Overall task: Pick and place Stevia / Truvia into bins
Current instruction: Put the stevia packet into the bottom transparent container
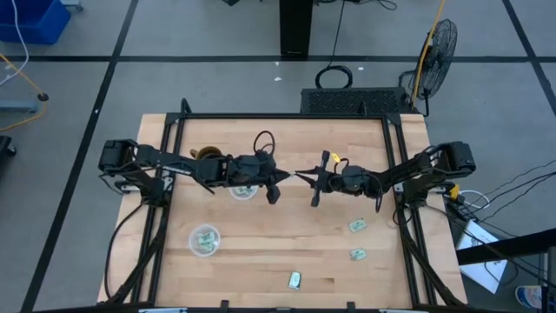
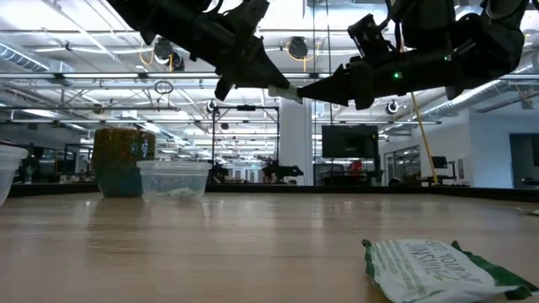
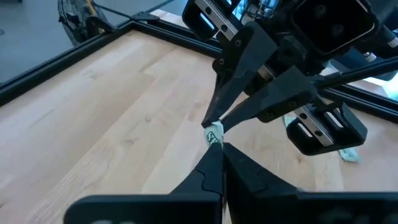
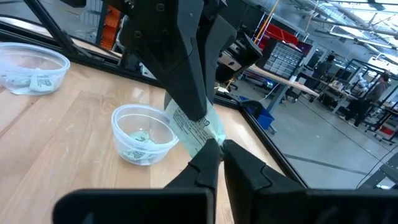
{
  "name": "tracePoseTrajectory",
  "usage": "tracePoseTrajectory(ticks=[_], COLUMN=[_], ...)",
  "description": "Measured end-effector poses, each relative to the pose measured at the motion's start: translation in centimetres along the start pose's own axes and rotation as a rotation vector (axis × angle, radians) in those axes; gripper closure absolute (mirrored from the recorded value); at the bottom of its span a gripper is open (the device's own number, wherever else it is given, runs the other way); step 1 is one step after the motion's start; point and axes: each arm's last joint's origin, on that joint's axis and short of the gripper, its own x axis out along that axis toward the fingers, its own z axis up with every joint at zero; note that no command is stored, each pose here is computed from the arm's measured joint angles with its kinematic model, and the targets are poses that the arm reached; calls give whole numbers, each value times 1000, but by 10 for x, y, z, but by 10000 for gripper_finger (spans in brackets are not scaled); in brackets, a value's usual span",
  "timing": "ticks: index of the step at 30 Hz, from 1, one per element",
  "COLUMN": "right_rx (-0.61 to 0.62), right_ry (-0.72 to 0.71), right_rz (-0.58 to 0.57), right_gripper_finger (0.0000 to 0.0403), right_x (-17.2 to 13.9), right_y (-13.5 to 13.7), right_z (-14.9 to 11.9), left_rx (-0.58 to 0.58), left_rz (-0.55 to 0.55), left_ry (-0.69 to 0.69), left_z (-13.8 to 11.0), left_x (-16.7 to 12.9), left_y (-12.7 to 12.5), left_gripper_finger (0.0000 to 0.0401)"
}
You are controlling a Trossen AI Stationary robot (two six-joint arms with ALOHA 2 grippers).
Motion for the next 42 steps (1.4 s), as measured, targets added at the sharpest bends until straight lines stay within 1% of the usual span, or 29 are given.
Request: tracePoseTrajectory(ticks=[3, 6, 10, 13, 15, 18, 21, 23, 24, 26, 28, 30, 32, 34, 37, 42], right_rx=[-21, -18, 13, 19, 28, 34, 16, -7, -16, -28, -32, -32, -31, -34, -37, -29], right_ry=[2, -3, -21, -20, -19, -14, 3, 23, 30, 31, 28, 28, 26, 23, 21, -8], right_rz=[2, 27, 76, 75, 73, 74, 79, 86, 88, 89, 88, 87, 86, 84, 84, 72], right_gripper_finger=[373, 338, 289, 259, 245, 233, 230, 231, 232, 234, 236, 237, 237, 238, 238, 238], right_x=[0, 0, 0, 0, 0, 0, 0, 0, 0, 0, 0, 0, 0, 0, 0, 0], right_y=[0, 1, 3, 2, 2, 2, 3, 4, 4, 4, 4, 4, 4, 4, 4, 2], right_z=[0, 0, 0, 0, 0, 0, -2, -4, -5, -5, -5, -5, -5, -4, -4, -1], left_rx=[0, 3, -15, -25, -49, -50, -53, -78, -88, -118, -139, -186, -235, -256, -241, -208], left_rz=[0, 6, 23, 0, -34, -97, -113, -145, -169, -192, -167, -76, 8, 49, 79, 135], left_ry=[1, 18, 76, 132, 176, 310, 495, 625, 695, 891, 1026, 1137, 1195, 1220, 1209, 1173], left_z=[0, -2, -7, -10, -10, -14, -25, -33, -37, -51, -63, -76, -86, -94, -99, -104], left_x=[0, 0, 0, -3, -9, -27, -51, -69, -78, -99, -115, -129, -137, -140, -143, -138], left_y=[0, 1, 2, 2, 1, -4, -12, -20, -25, -35, -46, -55, -64, -72, -78, -77], left_gripper_finger=[398, 398, 399, 399, 399, 400, 400, 400, 400, 400, 400, 400, 400, 400, 399, 395])
